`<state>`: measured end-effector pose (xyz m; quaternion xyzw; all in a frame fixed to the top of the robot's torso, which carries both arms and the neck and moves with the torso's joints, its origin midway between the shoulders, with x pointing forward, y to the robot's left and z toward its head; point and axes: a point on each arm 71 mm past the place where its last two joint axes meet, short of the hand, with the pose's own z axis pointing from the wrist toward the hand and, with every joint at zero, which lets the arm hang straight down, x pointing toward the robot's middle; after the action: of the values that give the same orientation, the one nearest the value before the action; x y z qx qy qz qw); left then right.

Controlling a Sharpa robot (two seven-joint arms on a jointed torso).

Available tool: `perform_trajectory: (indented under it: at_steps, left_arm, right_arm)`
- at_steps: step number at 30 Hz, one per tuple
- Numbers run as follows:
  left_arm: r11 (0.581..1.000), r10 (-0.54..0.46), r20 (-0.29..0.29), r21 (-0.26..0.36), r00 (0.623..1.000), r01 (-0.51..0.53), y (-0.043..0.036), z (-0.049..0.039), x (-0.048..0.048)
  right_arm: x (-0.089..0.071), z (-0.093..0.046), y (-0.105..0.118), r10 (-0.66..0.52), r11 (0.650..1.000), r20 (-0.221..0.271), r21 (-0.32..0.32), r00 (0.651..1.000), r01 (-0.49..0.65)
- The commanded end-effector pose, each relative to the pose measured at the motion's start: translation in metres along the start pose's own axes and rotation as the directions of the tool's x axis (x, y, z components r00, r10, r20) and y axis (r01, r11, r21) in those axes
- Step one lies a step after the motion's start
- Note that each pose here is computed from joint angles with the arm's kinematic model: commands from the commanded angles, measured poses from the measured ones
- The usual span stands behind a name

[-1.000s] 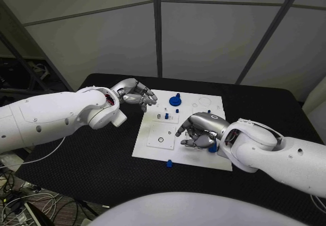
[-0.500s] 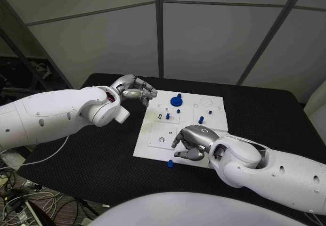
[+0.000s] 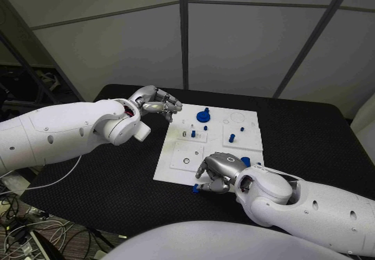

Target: Assemble the parts on the task board

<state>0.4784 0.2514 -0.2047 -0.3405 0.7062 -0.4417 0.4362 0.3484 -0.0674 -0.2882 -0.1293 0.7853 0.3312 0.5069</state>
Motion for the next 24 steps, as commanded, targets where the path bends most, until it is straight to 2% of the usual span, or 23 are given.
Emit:
perform_trajectory:
  at_steps: [1, 10, 24]
  left_arm:
    - [1.000, -0.011, -0.005, 0.013, 1.000, 0.011, -0.0019, 0.0008, 0.0007]
    - [1.000, -0.011, -0.012, 0.010, 1.000, 0.012, -0.0020, 0.0024, 0.0021]
    - [1.000, -0.012, -0.023, 0.006, 1.000, 0.012, -0.0021, 0.0035, 0.0039]
  right_arm:
    - [-0.0008, -0.0001, 0.0026, -0.010, 1.000, 0.027, -0.001, 1.000, 0.010]
    - [0.0032, 0.0011, 0.0065, -0.014, 1.000, 0.021, -0.016, 1.000, 0.014]
    - [0.0086, 0.0037, 0.0057, -0.033, 0.999, -0.023, -0.009, 0.999, 0.033]
